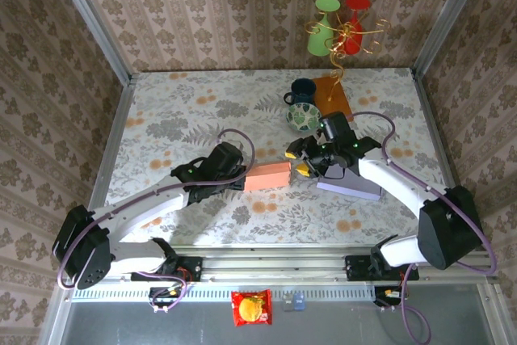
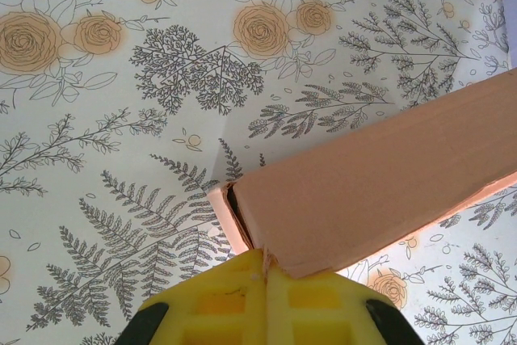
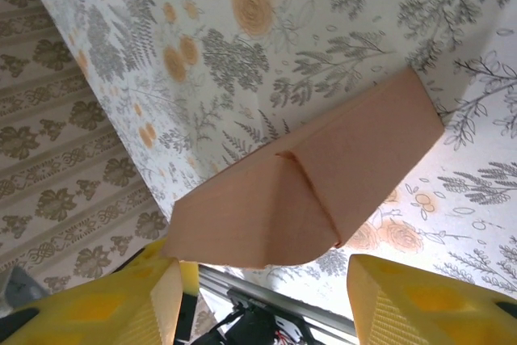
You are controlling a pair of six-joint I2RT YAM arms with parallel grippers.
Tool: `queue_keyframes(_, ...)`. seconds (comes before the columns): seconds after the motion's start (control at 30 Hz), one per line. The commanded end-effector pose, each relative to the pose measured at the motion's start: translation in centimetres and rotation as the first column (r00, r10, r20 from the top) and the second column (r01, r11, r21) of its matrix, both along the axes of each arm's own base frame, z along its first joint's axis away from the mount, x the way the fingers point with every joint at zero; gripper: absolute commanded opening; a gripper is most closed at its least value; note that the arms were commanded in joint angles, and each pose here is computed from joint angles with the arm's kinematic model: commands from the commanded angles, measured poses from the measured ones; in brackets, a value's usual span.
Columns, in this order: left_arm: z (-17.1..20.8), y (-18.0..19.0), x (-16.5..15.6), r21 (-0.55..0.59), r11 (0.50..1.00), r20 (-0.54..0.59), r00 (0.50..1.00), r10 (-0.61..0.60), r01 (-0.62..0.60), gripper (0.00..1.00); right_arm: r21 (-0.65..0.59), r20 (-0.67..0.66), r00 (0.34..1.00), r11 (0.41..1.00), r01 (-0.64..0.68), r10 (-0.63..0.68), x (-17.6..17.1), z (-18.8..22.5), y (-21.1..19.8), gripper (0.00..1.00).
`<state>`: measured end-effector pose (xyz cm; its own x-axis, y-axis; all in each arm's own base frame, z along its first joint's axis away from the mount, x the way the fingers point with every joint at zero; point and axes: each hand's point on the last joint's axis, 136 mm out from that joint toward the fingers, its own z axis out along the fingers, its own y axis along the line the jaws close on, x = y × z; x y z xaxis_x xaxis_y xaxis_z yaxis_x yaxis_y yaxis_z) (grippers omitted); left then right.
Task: Fold the paper box
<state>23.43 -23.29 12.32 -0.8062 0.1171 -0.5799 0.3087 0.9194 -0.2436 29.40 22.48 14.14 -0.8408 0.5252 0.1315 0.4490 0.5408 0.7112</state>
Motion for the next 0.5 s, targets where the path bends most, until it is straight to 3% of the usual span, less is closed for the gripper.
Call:
queue_keyframes(0.0,-0.6,0.4,-0.5,0.048,0.999,-0.02,1.0,-0.009,0.01,0.06,0.014,-0.082,0.997,1.0,0.001,0.0,-0.8,-1.9,0.4,0.57)
queue_keyframes(0.3,-0.4,0.2,-0.6,0.036,0.999,-0.034,0.999,-0.006,0.007,0.1,-0.002,-0.102,0.995,1.0,0.001,-0.002,-1.2,-3.2,0.0,0.47)
queue_keyframes(0.47,0.2,0.1,-1.3,0.002,1.0,-0.059,0.998,0.004,-0.003,0.27,-0.029,-0.124,0.992,0.999,-0.013,0.009,-1.9,-4.8,-0.3,0.46)
